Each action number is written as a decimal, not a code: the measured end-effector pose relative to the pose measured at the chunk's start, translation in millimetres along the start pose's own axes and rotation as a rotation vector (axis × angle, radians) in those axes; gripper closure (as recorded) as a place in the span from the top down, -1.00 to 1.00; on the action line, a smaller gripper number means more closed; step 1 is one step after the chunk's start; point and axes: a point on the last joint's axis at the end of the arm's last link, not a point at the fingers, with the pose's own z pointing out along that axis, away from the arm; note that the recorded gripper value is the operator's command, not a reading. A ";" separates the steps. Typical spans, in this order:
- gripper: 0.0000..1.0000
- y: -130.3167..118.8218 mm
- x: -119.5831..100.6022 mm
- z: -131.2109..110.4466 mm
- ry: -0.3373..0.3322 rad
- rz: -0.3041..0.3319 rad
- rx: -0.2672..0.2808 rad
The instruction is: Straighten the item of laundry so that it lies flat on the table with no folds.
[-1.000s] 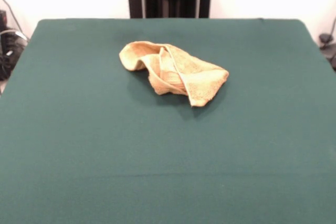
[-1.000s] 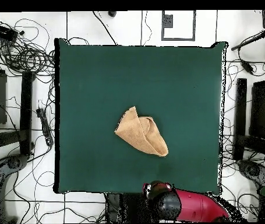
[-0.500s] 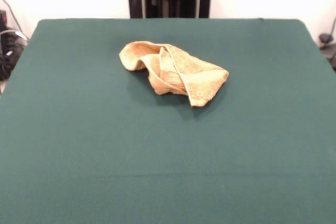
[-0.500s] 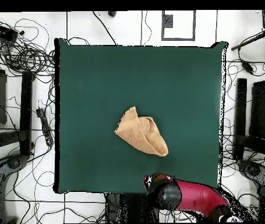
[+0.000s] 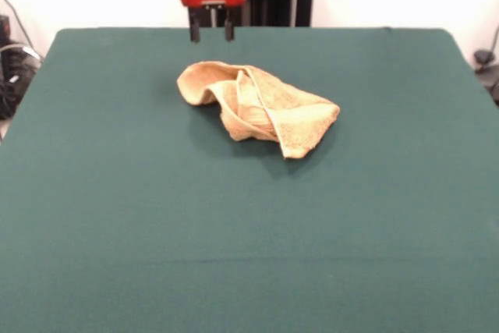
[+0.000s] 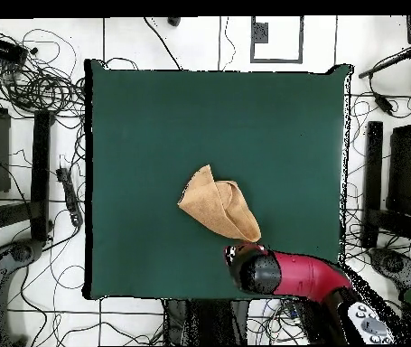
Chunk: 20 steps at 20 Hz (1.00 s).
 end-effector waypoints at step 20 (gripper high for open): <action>1.00 11.6 -41.0 14.0 -0.036 -0.032 0.013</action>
